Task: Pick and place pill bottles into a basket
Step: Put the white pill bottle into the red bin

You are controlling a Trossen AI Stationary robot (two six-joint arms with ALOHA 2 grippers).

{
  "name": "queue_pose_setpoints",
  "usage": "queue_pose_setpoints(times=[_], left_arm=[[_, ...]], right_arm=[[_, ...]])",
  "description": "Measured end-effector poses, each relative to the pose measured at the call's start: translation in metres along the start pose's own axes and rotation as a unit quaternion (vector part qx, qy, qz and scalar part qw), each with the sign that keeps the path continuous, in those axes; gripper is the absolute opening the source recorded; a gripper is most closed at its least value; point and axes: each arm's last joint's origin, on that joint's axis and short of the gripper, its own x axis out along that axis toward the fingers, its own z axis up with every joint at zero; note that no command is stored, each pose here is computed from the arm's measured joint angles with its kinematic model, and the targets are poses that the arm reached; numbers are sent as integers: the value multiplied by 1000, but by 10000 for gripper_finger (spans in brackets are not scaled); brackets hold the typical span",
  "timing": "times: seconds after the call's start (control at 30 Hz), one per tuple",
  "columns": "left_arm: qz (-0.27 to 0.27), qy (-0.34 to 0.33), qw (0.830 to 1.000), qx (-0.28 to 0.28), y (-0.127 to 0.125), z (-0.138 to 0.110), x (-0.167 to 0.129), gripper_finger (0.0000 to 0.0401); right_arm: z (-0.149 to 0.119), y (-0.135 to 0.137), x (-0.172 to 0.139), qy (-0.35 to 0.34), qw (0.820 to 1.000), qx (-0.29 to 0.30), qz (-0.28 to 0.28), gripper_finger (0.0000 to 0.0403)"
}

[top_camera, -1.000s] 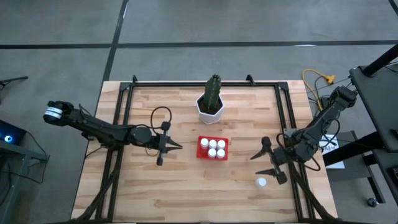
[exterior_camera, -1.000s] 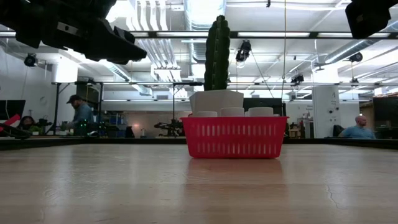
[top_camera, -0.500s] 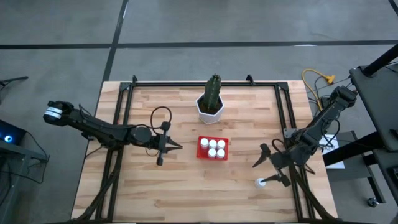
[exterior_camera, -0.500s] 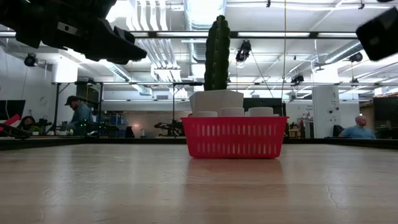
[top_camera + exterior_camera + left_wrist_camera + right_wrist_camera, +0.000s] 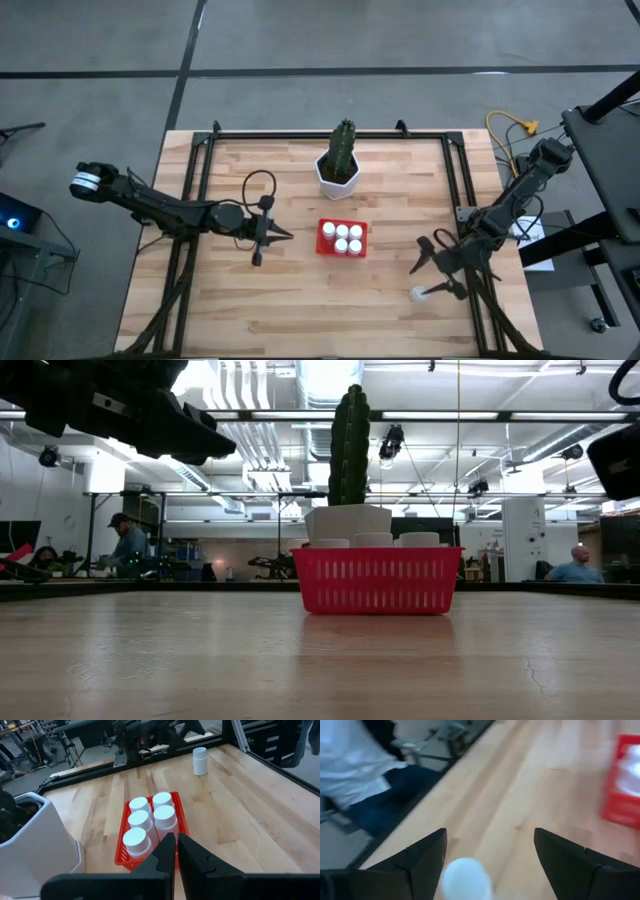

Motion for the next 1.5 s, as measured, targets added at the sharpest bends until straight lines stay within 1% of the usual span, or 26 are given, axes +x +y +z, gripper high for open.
queue_pose_setpoints(times=[0.13,0.23,0.37,0.73,0.93,1.07,1.3,1.5], left_arm=[[0,0,1000,0,0,0,0,2],[0,0,1000,0,0,0,0,2],[0,1,1000,0,0,0,0,2],[0,1,1000,0,0,0,0,2],[0,1,1000,1,0,0,0,2],[1,1,1000,1,0,-1,0,2],[1,1,1000,1,0,-1,0,2],[1,2,1000,1,0,-1,0,2]], right_arm=[[-3,3,1,-8,998,-18,58,290],[-6,3,1,-2,997,-31,75,294],[-14,0,2,7,997,-39,71,294],[-24,-3,3,-6,993,-91,72,287],[-35,-7,3,-12,993,-96,73,294],[-34,-7,3,-22,992,-102,73,294],[-37,-8,3,-23,990,-118,73,286],[-37,-8,4,-24,989,-125,71,288]])
